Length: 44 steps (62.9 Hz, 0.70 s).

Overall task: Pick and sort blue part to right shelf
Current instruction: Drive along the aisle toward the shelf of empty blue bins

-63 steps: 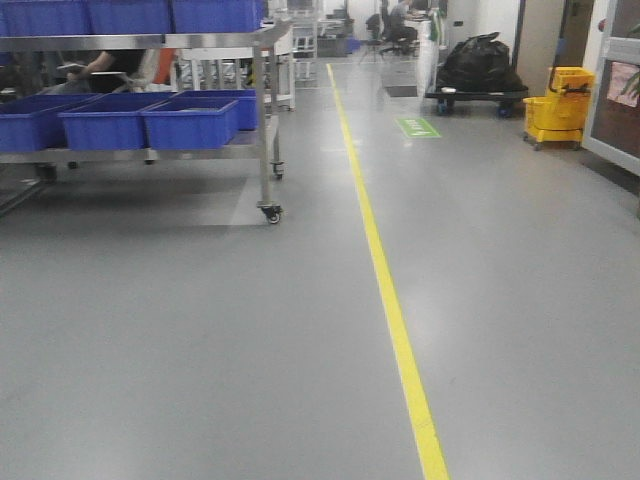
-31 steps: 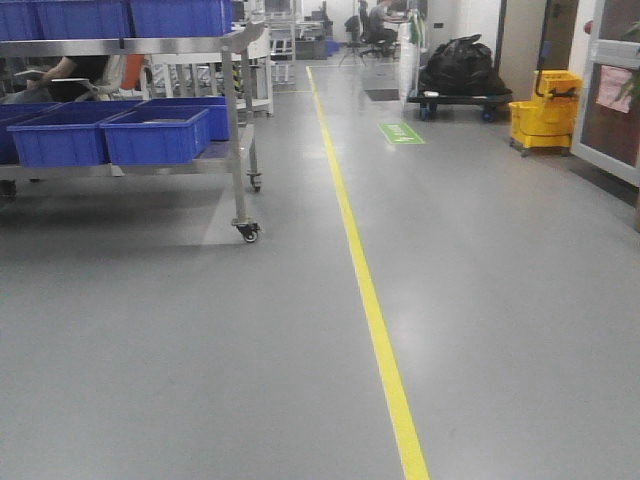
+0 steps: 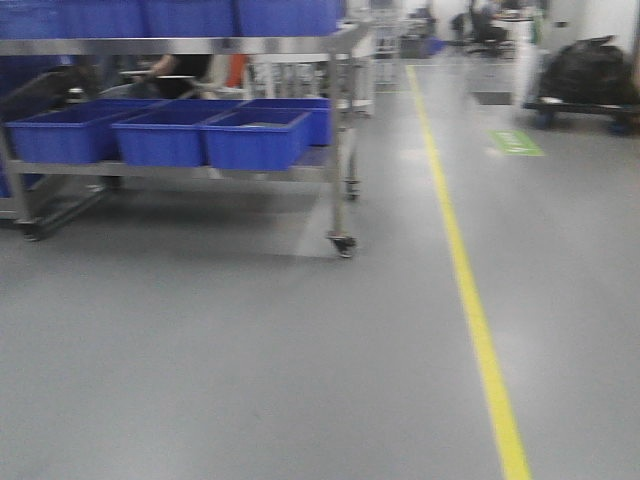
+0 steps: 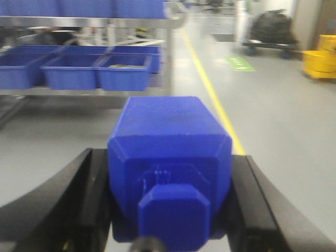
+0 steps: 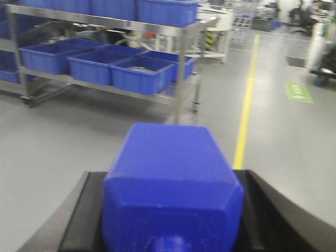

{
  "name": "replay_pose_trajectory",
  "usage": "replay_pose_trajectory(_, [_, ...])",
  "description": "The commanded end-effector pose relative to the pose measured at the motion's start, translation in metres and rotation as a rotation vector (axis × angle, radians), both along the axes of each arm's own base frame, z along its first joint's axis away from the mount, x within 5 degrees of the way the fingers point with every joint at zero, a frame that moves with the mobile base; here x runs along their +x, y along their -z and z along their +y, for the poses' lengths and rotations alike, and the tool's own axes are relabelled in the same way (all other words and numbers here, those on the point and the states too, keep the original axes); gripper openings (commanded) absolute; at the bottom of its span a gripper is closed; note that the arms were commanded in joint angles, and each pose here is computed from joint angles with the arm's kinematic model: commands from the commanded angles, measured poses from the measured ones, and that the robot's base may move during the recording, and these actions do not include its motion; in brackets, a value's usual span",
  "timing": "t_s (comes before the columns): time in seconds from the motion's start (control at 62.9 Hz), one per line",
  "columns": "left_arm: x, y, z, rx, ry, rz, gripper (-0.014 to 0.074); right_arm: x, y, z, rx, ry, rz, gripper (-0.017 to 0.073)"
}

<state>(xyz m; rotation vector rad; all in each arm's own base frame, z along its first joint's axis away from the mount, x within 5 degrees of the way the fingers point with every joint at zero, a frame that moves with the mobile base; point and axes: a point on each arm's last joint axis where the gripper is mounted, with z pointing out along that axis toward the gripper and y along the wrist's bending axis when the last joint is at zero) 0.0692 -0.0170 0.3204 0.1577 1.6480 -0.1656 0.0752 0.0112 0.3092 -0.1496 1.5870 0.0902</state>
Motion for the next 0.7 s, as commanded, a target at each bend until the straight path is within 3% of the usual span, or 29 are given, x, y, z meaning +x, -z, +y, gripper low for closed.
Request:
replay_pose_trajectory(0.0, [-0.0008, -0.019, 0.0026, -0.033, -0.029, -0.105, 0.0332, -0.0011, -0.0176, 0.0002, -0.007, -0.003, -0.115, 0.0393])
replay_pose_trajectory(0.684, [-0.0008, -0.019, 0.0026, -0.033, -0.029, -0.105, 0.0332, -0.0011, -0.0176, 0.0002, -0.007, -0.003, -0.115, 0.0393])
